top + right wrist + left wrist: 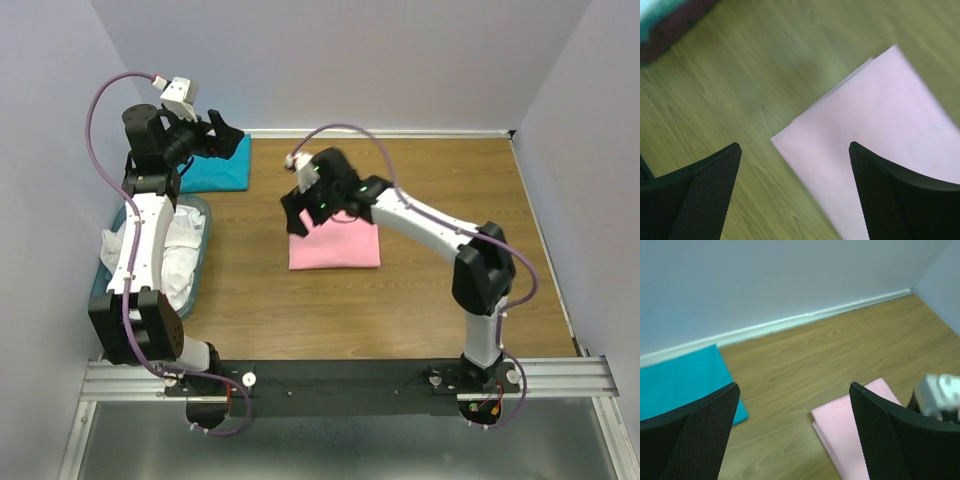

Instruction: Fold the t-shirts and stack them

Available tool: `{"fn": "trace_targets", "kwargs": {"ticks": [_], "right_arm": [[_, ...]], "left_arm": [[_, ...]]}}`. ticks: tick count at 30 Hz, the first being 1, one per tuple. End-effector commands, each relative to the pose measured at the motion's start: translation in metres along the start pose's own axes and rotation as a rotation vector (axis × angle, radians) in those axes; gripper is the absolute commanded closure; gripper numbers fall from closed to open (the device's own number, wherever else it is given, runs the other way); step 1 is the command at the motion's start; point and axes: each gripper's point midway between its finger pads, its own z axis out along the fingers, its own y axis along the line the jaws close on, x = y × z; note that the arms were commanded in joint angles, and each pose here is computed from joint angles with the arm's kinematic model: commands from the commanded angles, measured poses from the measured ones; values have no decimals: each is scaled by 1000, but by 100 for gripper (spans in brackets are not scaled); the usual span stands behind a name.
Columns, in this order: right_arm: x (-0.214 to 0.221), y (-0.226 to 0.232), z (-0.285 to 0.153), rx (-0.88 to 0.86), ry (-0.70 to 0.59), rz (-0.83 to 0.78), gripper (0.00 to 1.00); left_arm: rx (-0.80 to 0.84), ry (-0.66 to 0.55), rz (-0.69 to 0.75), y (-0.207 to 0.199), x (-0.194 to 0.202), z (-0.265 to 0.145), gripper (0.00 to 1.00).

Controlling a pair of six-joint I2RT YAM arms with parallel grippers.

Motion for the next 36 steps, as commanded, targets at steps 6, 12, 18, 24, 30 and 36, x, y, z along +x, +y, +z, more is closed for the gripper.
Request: {"fn": "trace_targets", "kwargs": {"ticks": [6, 12, 18, 24, 30, 36], "right_arm": [[96, 38, 61, 145, 340, -257, 25], [106, 45, 77, 139, 368, -275, 46], [116, 51, 83, 110, 390, -264, 52], [123, 59, 87, 90, 406, -273, 53], [153, 52, 97, 95, 475, -282, 63], [172, 45, 103, 104, 518, -288, 70]], "left_arm": [[-164, 263, -45, 39, 66, -17, 2], [-180, 308, -92, 41, 100, -20, 2], [-179, 341, -136, 42, 122, -21, 2], [-175, 355, -158, 43, 130, -18, 2], [-174, 368, -192, 42, 141, -19, 2], [-146, 394, -264, 27, 163, -19, 2]]}}
